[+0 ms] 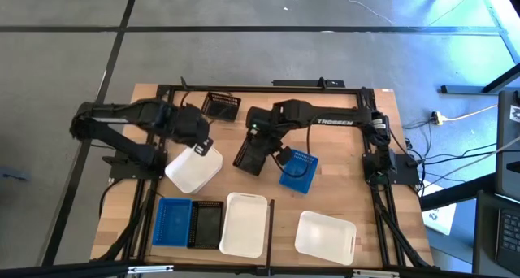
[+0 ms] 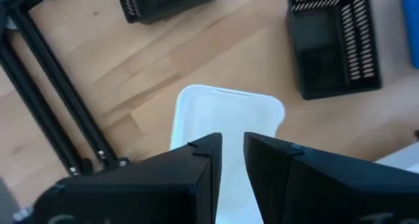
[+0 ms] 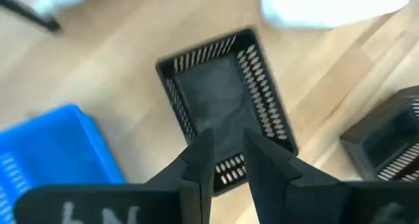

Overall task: Stack baskets on shelf by color
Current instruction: Stack the bottom black bin on top of the black bin on the shelf

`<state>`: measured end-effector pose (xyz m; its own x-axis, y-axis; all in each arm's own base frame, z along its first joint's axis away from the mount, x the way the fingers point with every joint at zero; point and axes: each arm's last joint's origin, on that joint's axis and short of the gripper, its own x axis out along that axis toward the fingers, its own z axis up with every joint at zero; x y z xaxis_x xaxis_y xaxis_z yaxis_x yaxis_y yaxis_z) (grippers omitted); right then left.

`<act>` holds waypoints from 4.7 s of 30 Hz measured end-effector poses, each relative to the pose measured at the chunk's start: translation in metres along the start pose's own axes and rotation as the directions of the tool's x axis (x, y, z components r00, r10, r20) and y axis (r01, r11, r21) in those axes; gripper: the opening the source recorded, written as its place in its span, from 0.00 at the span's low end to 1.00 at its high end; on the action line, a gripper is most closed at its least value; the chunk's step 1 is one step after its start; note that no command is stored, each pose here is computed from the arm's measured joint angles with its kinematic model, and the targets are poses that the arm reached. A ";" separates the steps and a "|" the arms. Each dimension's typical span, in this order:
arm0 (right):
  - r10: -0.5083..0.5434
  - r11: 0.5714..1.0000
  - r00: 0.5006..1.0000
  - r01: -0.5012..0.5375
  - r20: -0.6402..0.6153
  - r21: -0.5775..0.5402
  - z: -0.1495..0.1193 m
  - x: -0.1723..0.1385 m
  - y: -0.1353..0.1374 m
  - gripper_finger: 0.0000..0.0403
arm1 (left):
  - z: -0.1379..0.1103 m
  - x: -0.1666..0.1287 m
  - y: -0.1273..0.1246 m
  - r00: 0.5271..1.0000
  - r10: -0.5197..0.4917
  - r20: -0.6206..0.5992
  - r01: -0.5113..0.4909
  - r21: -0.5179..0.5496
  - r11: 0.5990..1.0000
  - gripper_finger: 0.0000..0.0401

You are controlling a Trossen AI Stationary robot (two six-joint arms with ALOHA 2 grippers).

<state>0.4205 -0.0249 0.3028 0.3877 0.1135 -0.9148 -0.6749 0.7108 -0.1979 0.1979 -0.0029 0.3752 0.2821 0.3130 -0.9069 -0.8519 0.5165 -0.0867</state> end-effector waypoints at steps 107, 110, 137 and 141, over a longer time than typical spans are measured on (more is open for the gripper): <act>-0.065 0.836 0.995 0.012 0.077 0.549 -0.019 -0.179 0.062 0.20 | 0.077 0.236 -0.092 0.916 -0.183 -0.356 0.225 0.078 0.971 0.14; -0.065 0.836 0.995 0.012 0.077 0.549 -0.019 -0.179 0.062 0.20 | 0.077 0.236 -0.092 0.916 -0.185 -0.356 0.226 0.077 0.971 0.14; -0.065 0.838 0.995 0.012 0.077 0.545 -0.019 -0.179 0.062 0.20 | 0.068 0.237 -0.105 0.936 -0.166 -0.310 0.209 0.109 0.972 0.14; -0.065 0.839 0.995 0.012 0.077 0.545 -0.019 -0.179 0.062 0.20 | 0.066 0.243 -0.107 0.932 -0.166 -0.323 0.210 0.103 0.972 0.14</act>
<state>0.2973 -0.0141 0.4481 0.4779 0.1205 -0.8701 -0.2194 0.9755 0.0146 0.3869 0.0708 0.1916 0.2618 -0.0521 -0.9637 -0.7236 0.6501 -0.2318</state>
